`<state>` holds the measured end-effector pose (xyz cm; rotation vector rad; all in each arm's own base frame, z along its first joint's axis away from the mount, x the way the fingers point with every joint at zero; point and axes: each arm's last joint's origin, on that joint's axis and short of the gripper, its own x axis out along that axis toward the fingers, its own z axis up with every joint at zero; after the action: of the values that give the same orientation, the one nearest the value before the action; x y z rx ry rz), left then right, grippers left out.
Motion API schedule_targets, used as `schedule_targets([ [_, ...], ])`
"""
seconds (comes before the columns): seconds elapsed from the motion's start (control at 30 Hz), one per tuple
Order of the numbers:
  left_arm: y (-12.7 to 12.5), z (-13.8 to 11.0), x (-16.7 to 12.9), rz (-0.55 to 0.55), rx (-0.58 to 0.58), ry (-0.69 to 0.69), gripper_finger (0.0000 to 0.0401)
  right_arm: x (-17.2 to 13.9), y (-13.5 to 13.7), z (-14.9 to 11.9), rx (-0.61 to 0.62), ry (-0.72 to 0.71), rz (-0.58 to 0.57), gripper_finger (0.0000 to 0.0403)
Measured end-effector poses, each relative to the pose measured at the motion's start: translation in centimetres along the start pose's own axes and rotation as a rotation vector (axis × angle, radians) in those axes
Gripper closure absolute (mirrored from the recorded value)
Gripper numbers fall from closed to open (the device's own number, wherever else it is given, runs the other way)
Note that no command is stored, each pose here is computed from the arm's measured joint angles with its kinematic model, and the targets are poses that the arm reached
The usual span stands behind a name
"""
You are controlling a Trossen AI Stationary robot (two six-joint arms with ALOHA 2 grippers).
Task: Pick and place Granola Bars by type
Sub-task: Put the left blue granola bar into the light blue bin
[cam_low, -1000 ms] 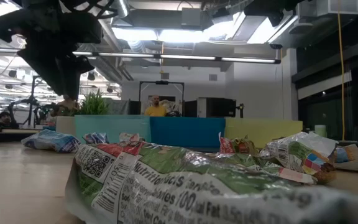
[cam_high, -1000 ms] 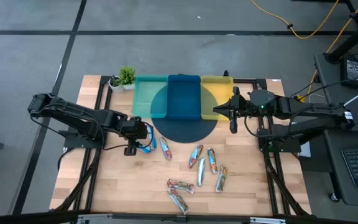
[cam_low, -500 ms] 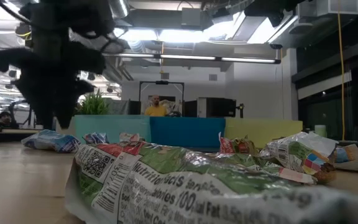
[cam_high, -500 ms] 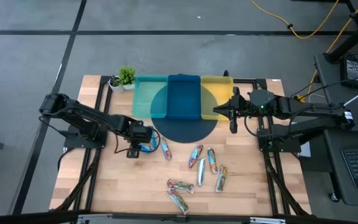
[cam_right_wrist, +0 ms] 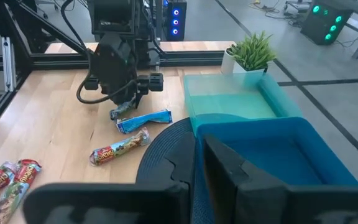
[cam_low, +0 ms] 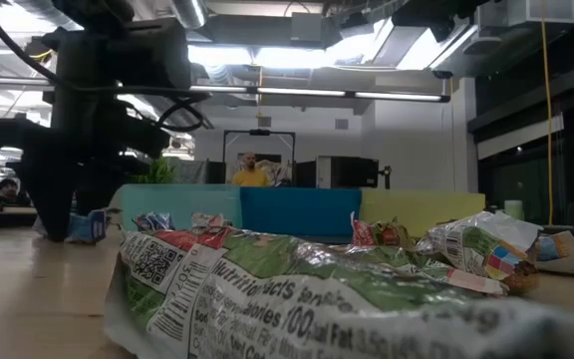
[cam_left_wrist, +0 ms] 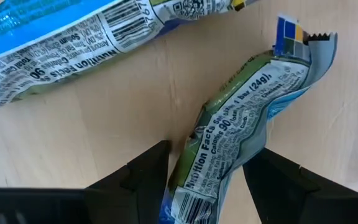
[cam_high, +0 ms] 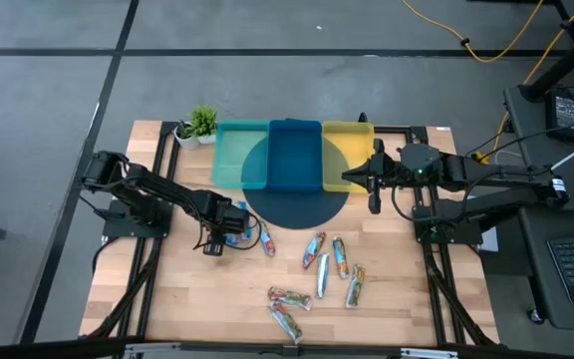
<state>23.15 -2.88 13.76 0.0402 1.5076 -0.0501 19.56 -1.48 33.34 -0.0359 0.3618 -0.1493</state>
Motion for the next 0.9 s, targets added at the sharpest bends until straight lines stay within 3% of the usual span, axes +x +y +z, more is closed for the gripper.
schedule_targets([
  [0.27, 0.0, 0.0, 0.0, -0.009, -0.016, 0.001, 0.0239, 0.0, 0.0, 0.0, 0.000, 0.000, 0.000, 0.0369],
  [0.63, -0.6, 0.2, -1.4, -0.081, 0.004, 0.087, 0.0373, 0.0, 0.0, 0.0, 0.000, -0.001, 0.000, 0.0369],
  [0.77, -0.9, 0.6, -3.2, -0.071, 0.035, 0.090, 0.0380, 0.0, 0.0, 0.0, -0.002, -0.002, 0.000, 0.0369],
  [0.9, -0.8, 1.2, -6.5, -0.020, 0.035, 0.004, 0.0364, 0.0, 0.0, 0.0, -0.006, -0.002, 0.000, 0.0369],
])
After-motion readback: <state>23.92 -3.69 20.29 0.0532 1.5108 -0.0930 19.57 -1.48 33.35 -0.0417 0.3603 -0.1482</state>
